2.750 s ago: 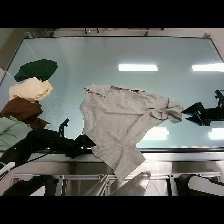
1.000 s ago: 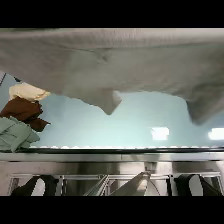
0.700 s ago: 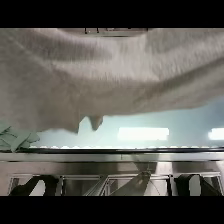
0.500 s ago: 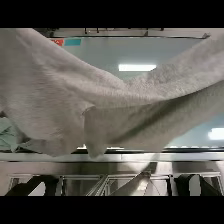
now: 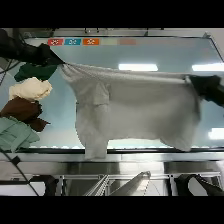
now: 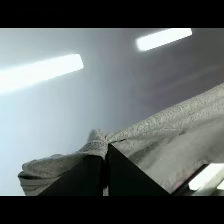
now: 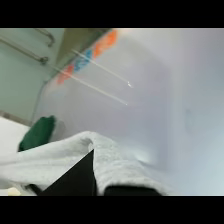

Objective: Fold the shirts.

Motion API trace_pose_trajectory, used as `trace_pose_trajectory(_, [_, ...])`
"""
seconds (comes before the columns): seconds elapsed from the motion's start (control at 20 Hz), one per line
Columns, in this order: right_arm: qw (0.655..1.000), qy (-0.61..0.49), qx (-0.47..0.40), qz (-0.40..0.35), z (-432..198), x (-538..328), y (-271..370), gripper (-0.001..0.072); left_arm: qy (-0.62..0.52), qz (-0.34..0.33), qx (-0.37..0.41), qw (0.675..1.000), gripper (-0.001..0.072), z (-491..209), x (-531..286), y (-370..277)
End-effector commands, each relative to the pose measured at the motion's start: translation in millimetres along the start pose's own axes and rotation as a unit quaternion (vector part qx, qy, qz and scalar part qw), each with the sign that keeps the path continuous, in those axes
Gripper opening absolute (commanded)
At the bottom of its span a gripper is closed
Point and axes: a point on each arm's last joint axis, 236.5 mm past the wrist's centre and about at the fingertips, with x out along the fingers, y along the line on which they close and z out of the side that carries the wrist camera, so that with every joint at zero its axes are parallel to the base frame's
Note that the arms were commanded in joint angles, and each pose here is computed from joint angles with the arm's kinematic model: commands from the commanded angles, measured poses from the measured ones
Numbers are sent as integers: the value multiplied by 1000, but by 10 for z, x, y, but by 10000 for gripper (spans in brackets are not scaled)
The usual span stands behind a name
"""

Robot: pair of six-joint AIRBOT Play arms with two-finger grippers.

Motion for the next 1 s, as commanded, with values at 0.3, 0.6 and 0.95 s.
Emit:
trace_pose_trajectory(0.3, [996, 80, 23, -32, 133, 696, -1154, 402, 2, -57, -89, 994, 716, 247, 486, 980])
trace_pose_trajectory(0.6, [926, 299, 13, -231, -495, -726, -2032, 507, 142, -104, -171, 970, 715, -768, 214, 756])
trace_pose_trajectory(0.95, [885, 415, 72, -196, -1582, -1080, -2048, 505, 233, -27, -261, 936, 715, -2235, 227, 966])
